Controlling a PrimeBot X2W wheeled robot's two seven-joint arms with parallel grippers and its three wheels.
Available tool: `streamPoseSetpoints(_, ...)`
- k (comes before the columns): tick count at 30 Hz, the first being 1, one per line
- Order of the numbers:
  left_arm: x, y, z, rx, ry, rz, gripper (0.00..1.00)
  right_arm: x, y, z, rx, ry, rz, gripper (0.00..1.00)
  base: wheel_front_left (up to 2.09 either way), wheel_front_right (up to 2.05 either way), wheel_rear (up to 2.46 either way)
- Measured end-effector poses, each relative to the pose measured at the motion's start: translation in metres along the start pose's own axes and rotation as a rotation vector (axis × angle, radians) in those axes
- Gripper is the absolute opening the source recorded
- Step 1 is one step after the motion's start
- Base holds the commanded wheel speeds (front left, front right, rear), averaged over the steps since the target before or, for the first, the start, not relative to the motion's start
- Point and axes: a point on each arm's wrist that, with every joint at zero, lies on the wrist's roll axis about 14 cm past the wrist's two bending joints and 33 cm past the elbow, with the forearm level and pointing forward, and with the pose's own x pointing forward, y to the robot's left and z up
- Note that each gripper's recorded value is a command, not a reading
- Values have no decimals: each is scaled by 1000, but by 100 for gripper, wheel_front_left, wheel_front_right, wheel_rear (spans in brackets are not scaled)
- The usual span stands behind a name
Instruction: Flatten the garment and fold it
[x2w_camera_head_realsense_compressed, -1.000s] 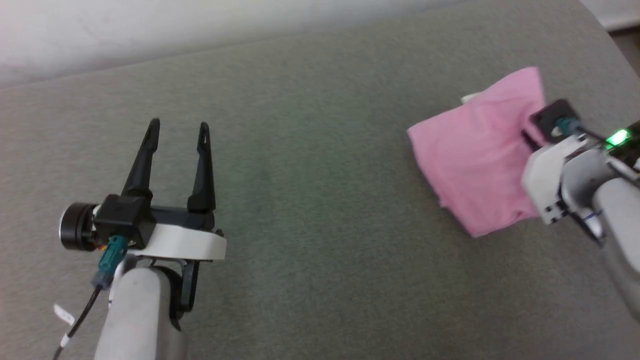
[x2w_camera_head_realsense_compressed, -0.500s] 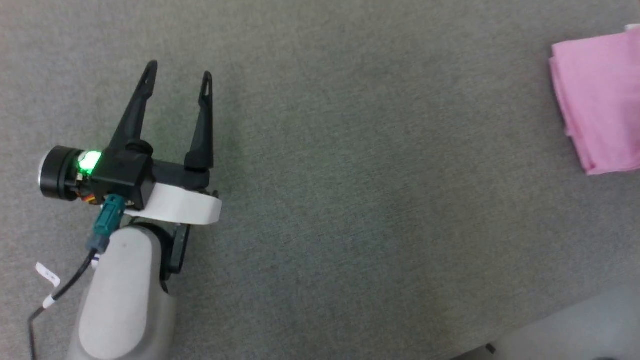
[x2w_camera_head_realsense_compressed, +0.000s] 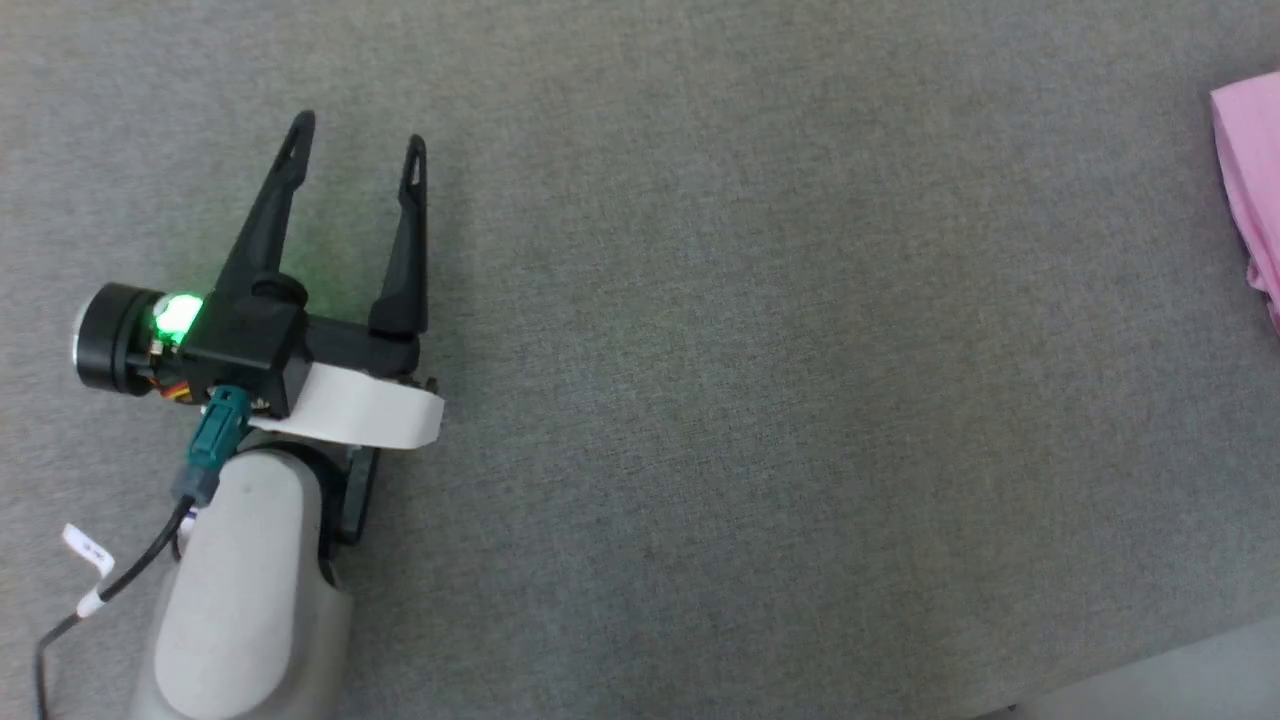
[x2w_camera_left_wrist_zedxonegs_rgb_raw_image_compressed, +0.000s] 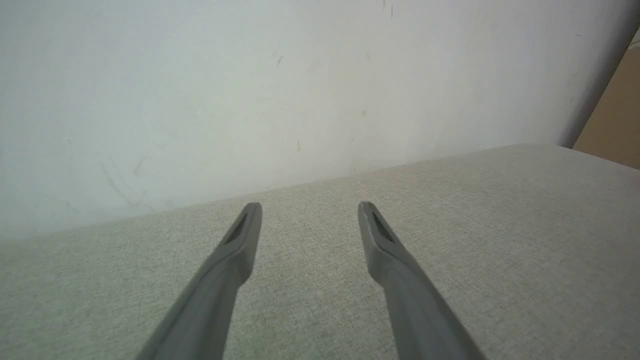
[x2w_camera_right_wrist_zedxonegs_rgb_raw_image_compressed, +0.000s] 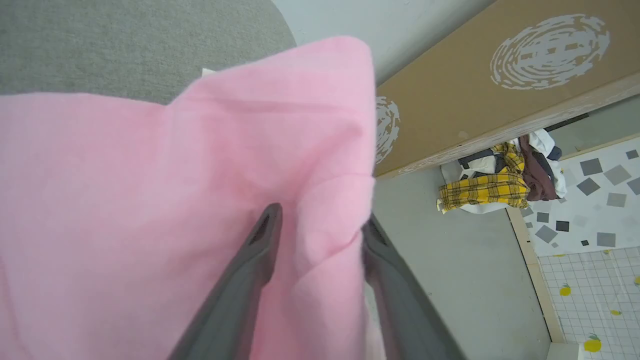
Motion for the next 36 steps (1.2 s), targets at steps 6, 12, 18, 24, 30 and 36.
streamPoseSetpoints(6, -10, -3, 15, -23, -24, 24, 100, -11, -24, 19, 66, -113, -58, 100, 0, 0, 0)
streamPoseSetpoints(12, -39, -3, 26, -59, 4, 73, 100, -34, -33, 52, 131, -311, -53, 100, 0, 0, 0)
streamPoseSetpoints(18, -77, 1, 49, -65, 3, 139, 100, -75, 11, 97, 286, -533, 84, 100, 0, 0, 0)
streamPoseSetpoints(24, -112, 6, 77, -42, -30, 197, 100, -136, 61, 124, 425, -711, 259, 100, 0, 0, 0)
streamPoseSetpoints(30, -143, 18, 95, -17, -56, 260, 100, -192, 119, 138, 501, -786, 437, 100, 0, 0, 0)
streamPoseSetpoints(36, -171, 29, 105, -6, -71, 323, 100, -233, 153, 136, 591, -802, 534, 100, 0, 0, 0)
